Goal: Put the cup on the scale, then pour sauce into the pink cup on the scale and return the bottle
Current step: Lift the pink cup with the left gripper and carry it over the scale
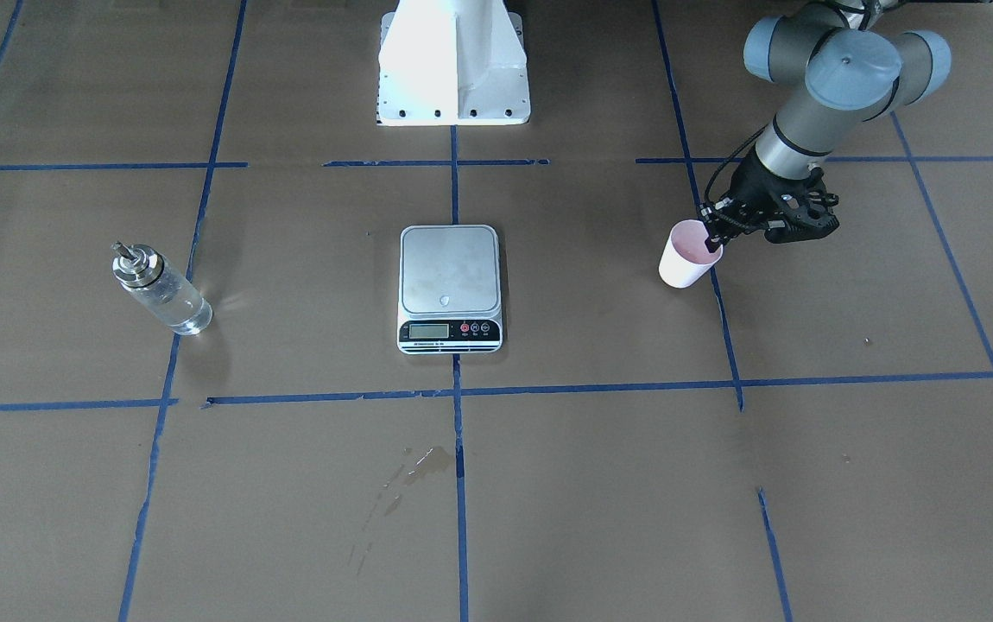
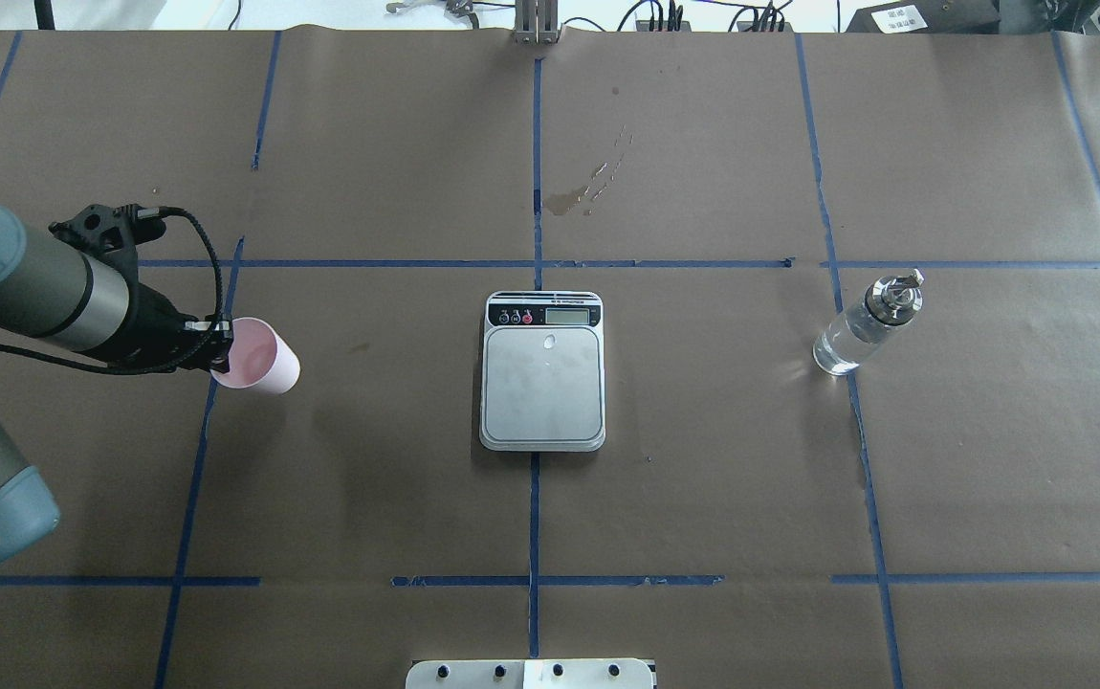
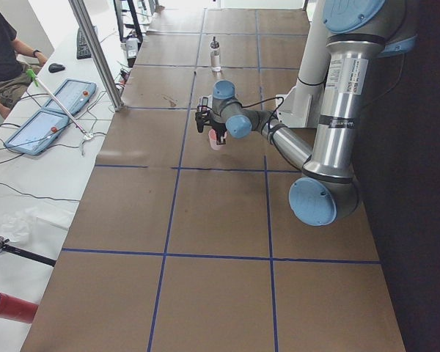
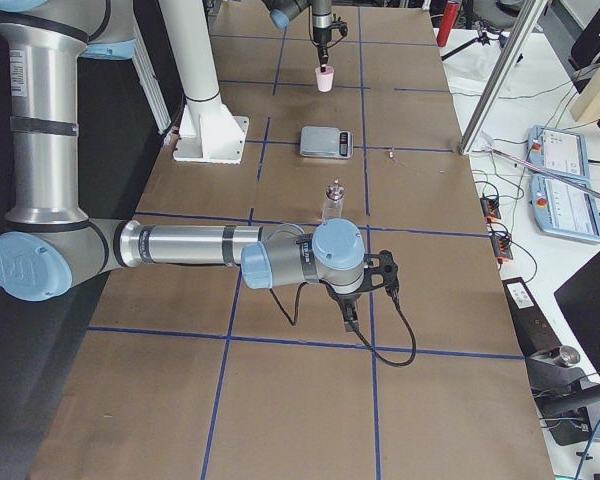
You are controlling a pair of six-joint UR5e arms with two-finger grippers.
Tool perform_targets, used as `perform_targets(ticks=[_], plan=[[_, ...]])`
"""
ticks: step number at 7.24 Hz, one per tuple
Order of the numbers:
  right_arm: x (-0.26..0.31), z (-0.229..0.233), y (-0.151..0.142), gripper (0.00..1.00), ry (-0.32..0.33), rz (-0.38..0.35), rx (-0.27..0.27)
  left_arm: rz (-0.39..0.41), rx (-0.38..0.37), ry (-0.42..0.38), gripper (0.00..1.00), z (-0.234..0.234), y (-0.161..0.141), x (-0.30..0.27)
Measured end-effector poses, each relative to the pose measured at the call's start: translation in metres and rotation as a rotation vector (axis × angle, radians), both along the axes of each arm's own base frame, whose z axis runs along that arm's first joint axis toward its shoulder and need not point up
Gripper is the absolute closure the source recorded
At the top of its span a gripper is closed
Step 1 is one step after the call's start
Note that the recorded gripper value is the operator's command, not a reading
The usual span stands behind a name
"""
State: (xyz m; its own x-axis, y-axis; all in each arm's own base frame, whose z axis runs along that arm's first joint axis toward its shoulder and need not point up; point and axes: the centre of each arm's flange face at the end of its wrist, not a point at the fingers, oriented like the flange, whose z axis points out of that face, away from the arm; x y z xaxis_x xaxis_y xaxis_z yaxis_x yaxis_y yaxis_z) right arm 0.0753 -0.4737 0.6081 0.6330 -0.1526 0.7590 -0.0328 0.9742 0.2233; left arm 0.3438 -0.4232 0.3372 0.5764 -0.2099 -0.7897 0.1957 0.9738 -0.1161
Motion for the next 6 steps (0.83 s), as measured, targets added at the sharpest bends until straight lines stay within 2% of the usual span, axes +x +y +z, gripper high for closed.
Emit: perform_targets(ticks=[1, 3, 5, 6], plan=[[0.0, 0.0, 0.0, 0.0, -0.005, -0.001, -0.004, -0.027, -0.044, 0.0, 1.0, -0.052, -0.011, 0.015], [0.0, 0.0, 0.001, 0.0, -0.008, -0.001, -0.006, -0.111, -0.182, 0.057, 1.0, -0.15, -0.026, 0.069], [0.0, -0.001, 0.001, 0.0, -0.008, 0.0, -0.005, -0.146, -0.284, 0.073, 1.0, -0.205, -0.027, 0.135], [0.0, -0.003, 0.0, 0.0, -0.009, 0.002, -0.005, -0.16, -0.299, 0.068, 1.0, -0.216, -0.019, 0.159]])
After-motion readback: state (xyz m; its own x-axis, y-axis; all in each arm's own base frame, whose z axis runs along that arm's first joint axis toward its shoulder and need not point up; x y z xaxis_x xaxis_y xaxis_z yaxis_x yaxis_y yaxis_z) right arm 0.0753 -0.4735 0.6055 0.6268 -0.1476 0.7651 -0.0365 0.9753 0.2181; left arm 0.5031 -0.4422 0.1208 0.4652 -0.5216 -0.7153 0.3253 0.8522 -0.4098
